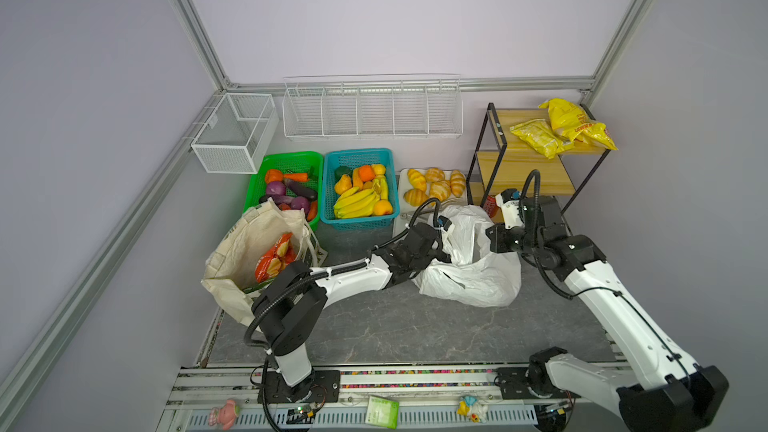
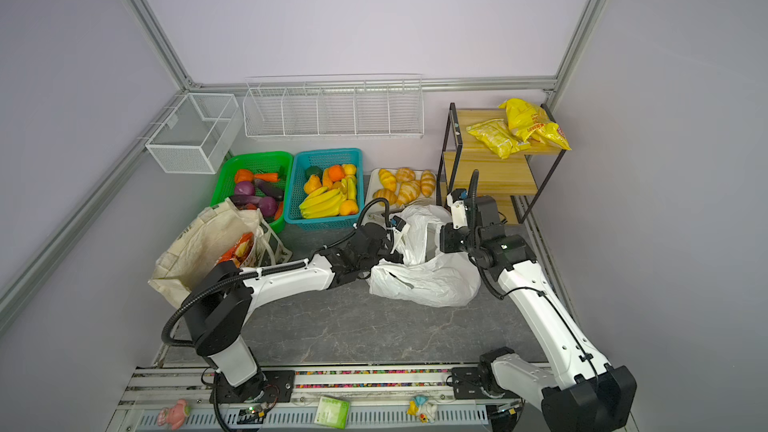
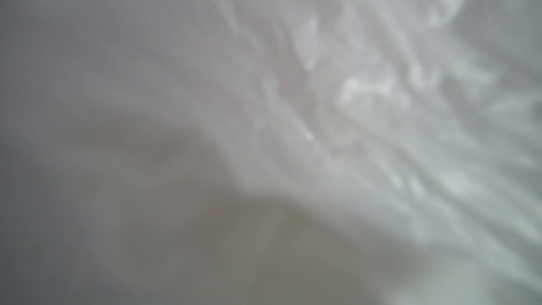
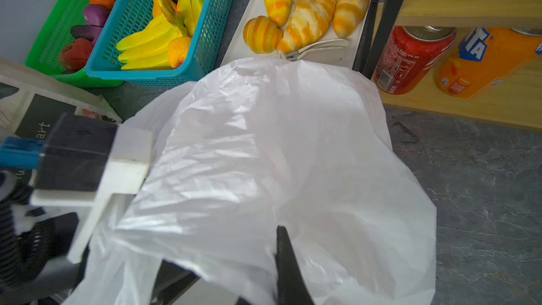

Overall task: Place the mixed food into the grocery bags and tie them
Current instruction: 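Carry the yellow pear into the white plastic bag and release it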

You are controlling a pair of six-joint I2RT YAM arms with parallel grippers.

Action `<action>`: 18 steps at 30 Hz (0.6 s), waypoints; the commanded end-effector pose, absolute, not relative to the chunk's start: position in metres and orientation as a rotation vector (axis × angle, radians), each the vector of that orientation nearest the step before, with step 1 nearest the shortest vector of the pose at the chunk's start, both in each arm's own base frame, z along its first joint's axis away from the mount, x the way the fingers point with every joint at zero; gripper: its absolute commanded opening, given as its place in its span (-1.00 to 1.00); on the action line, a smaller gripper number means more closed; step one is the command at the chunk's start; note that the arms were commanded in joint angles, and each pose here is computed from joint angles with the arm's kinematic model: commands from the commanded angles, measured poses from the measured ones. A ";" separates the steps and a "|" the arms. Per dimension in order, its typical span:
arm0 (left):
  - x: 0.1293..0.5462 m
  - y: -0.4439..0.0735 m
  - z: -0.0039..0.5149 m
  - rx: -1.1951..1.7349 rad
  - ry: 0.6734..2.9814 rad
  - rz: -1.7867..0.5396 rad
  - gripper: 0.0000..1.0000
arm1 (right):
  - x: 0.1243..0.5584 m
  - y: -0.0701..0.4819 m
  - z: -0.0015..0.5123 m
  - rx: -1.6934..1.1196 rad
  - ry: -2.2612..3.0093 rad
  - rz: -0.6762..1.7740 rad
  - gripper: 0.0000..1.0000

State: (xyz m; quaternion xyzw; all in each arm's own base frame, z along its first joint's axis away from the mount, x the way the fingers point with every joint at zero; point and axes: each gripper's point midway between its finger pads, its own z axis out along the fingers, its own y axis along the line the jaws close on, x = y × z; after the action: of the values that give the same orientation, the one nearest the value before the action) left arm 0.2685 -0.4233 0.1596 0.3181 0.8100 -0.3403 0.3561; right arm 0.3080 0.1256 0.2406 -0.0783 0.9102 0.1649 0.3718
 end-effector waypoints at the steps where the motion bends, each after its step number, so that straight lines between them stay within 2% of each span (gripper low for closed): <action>1: 0.261 -0.410 0.189 0.844 2.030 -0.928 0.61 | 0.309 0.118 0.237 -0.198 2.336 0.374 -0.87; 12: 0.227 -0.346 0.242 0.854 1.912 -1.179 0.62 | 0.314 0.113 0.232 -0.171 2.350 0.343 -0.87; 16: 0.231 -0.324 0.251 0.785 1.915 -1.141 0.61 | 0.316 0.114 0.231 -0.170 2.351 0.347 -0.87; 18: 0.252 -0.303 0.259 0.622 1.918 -1.037 0.60 | 0.316 0.114 0.231 -0.169 2.350 0.351 -0.87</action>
State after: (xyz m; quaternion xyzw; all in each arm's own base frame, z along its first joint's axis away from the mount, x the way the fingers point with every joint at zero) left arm 0.2390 -0.3231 0.2516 0.2958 0.7536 -0.4334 0.3958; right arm 0.3140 0.1163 0.2350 -0.0666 0.9153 0.1402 0.3718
